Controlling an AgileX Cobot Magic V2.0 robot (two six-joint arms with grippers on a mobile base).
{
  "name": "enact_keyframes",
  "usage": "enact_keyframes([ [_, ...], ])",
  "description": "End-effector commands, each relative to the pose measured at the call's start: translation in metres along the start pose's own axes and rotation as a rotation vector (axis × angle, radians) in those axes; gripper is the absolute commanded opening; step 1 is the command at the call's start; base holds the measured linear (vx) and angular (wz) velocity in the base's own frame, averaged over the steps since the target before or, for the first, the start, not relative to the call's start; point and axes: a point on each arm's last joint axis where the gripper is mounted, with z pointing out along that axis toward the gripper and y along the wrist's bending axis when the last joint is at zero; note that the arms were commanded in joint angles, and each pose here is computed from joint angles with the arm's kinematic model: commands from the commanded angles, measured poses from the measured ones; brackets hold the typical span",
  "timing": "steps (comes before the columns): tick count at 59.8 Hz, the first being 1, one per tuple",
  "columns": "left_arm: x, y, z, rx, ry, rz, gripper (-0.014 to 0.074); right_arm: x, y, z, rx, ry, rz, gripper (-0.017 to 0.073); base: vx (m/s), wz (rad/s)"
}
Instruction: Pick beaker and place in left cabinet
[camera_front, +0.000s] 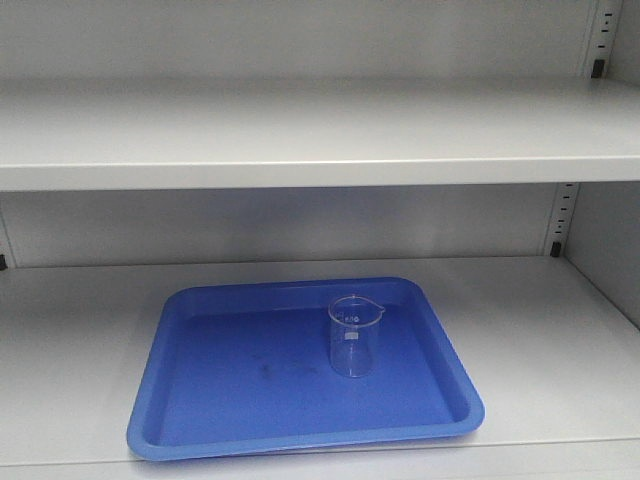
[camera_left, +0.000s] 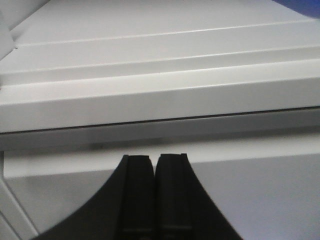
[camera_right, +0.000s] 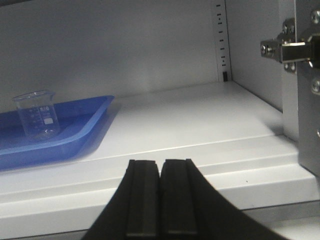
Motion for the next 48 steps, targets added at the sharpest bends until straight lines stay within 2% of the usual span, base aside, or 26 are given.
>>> enact_keyframes([
  [1,-0.012,-0.0014,-0.0028,0.018,-0.099,-0.001,0.0004,-0.0051,0.0015,-0.0007,-0.018,-0.074,-0.002,-0.0005,0.0,0.0],
  [48,-0.012,-0.0014,-0.0028,0.018,-0.099,-0.001,0.0004,-0.0056,0.0015,-0.0014,-0.019,-0.082,-0.002,-0.0005,0.0,0.0],
])
